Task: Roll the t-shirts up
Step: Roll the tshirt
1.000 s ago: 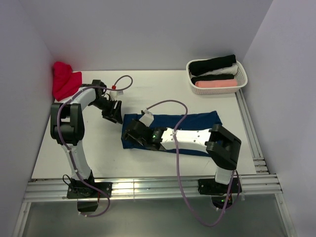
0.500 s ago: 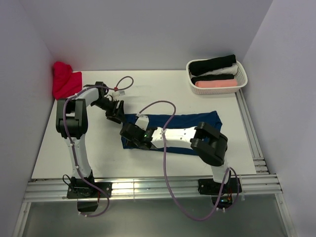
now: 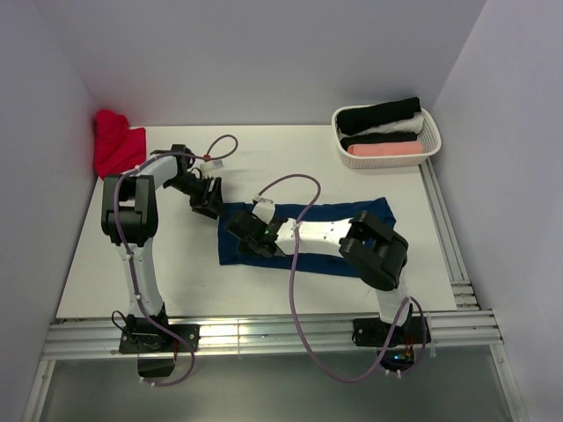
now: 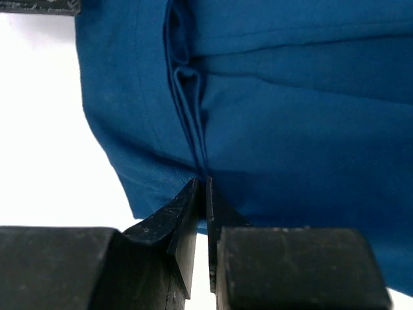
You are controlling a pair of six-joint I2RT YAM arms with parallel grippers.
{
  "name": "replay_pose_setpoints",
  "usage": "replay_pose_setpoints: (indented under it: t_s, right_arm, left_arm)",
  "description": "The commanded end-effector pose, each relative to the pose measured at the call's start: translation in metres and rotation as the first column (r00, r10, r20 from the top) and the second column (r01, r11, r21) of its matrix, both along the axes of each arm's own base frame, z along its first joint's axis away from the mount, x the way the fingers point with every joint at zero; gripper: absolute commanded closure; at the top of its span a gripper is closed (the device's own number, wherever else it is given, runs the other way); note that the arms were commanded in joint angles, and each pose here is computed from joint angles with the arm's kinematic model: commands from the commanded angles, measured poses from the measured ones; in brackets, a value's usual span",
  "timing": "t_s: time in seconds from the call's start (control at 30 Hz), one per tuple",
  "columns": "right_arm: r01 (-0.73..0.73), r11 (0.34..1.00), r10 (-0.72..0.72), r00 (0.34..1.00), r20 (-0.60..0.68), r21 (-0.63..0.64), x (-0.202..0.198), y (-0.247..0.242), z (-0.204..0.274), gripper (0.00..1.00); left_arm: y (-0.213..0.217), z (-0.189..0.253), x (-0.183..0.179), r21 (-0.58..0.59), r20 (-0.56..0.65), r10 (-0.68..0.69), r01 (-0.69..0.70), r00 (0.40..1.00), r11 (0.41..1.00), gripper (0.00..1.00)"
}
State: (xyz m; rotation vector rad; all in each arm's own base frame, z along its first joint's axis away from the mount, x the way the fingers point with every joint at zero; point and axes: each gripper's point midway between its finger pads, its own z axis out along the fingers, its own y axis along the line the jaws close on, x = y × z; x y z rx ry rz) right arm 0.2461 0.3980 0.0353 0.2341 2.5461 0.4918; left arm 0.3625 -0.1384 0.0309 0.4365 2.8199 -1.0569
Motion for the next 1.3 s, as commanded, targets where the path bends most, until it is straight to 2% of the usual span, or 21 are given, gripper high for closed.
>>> replay_pose_setpoints:
  t_s: [0.0,0.1,0.13,0.27,0.37,0.7,0.97,1.1,1.17,1.27]
  right_arm:
    - [0.009,1.0,-0.009,0.999,0.038,-0.007,0.014,-0.006,0.015,0.85]
    - [-0.015,1.0,0.015,1.0,0.027,-0.017,0.013,-0.001,0.01,0.81]
    - [-0.017,1.0,0.018,1.0,0.024,-0.025,0.012,-0.002,0.009,0.75]
    - [-0.03,0.997,0.033,0.999,0.041,-0.064,0.004,0.001,0.016,0.59]
    - [-0.052,0.997,0.055,0.997,0.059,-0.063,-0.002,0.01,0.029,0.54]
    - [-0.09,0.993,0.097,0.99,0.104,-0.076,-0.026,0.042,0.062,0.53]
    - [-0.124,0.987,0.131,0.989,0.067,-0.099,-0.025,0.061,0.035,0.53]
    - [-0.134,0.979,0.142,0.989,0.041,-0.155,-0.02,0.065,0.02,0.54]
    - [-0.155,0.976,0.16,0.987,0.021,-0.15,-0.024,0.071,0.012,0.55]
    - [-0.162,0.978,0.165,0.986,0.014,-0.134,-0.027,0.075,0.009,0.62]
  left_arm:
    - [0.004,-0.009,0.012,0.053,0.06,-0.015,0.012,0.998,0.999,0.42]
    - [0.005,-0.01,0.011,0.06,0.058,-0.02,0.017,0.998,0.998,0.42]
    - [0.005,-0.009,0.012,0.062,0.06,-0.023,0.019,0.998,0.998,0.42]
    - [0.005,-0.01,0.012,0.065,0.058,-0.025,0.021,0.998,0.998,0.43]
    - [0.006,-0.009,0.012,0.07,0.059,-0.026,0.022,0.998,0.997,0.43]
    - [0.007,-0.006,0.014,0.077,0.068,-0.027,0.022,0.997,0.997,0.43]
    - [0.006,-0.005,0.014,0.078,0.07,-0.029,0.023,0.997,0.997,0.44]
    - [0.006,-0.006,0.013,0.08,0.07,-0.029,0.023,0.997,0.997,0.44]
    - [0.006,-0.006,0.013,0.08,0.066,-0.027,0.022,0.997,0.997,0.44]
    - [0.006,-0.007,0.013,0.081,0.07,-0.027,0.022,0.997,0.996,0.44]
